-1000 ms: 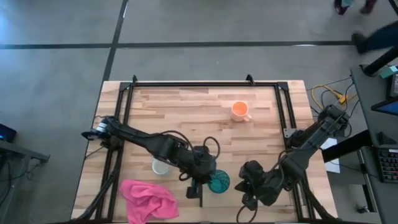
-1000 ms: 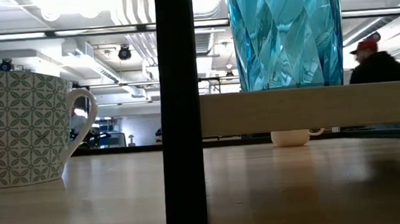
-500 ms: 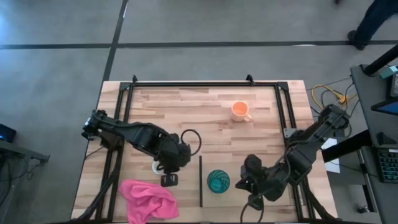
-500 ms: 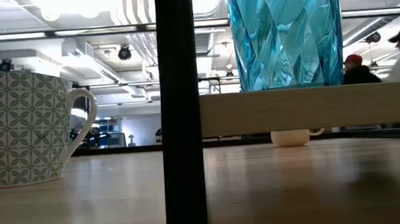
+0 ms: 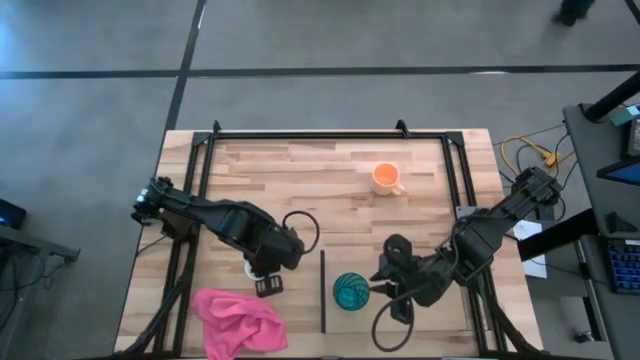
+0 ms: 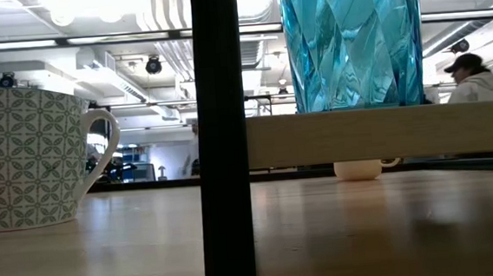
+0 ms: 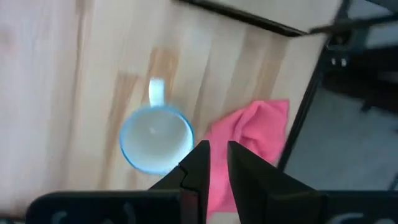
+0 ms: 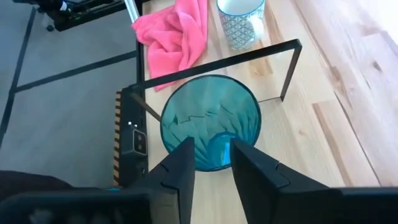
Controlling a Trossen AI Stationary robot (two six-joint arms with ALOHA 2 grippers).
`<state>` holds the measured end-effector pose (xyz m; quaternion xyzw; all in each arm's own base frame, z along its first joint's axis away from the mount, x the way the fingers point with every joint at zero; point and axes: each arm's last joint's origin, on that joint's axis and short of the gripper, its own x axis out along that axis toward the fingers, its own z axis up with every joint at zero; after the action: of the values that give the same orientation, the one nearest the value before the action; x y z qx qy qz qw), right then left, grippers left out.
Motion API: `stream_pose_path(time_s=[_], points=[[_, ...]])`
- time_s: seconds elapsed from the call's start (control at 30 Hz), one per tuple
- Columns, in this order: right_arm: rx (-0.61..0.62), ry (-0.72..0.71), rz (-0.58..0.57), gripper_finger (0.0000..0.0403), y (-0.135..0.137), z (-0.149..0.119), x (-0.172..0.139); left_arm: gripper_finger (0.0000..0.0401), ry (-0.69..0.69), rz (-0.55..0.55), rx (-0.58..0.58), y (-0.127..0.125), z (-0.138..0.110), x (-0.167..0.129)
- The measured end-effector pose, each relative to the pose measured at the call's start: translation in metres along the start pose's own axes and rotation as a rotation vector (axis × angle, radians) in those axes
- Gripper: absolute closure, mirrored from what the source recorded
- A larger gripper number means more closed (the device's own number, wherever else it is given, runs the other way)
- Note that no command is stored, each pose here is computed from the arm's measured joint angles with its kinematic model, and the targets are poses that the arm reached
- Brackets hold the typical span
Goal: Stack small to large cups/mugs on shelf
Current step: Put the green patterned mug on the shelf
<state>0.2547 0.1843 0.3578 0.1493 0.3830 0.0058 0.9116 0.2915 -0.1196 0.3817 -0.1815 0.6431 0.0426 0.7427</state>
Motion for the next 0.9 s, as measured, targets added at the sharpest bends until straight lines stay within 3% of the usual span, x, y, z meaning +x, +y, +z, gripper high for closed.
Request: stream_pose_path(time_s=[0.07,0.23,0.63,0.73,0.9], points=[[0.01,-0.005,0.002,0.0306,0.0,0.002,-0.001,0.036,0.026,-0.001,-0.034,0.001,-0.001,0.004],[0.01,-0.01,0.005,0.031,0.0,0.003,-0.002,0.036,0.088,0.05,0.112,0.004,-0.005,0.024],[0.016,0.012,0.03,0.0316,0.001,0.002,-0.003,0.036,0.203,0.315,0.297,0.027,-0.012,0.078],[0.019,0.013,0.03,0.0319,0.001,0.002,-0.003,0.036,0.215,0.322,0.286,0.032,-0.01,0.086],[0.02,0.012,0.03,0.0318,0.001,0.002,-0.003,0.036,0.184,0.287,0.362,0.032,-0.006,0.092]])
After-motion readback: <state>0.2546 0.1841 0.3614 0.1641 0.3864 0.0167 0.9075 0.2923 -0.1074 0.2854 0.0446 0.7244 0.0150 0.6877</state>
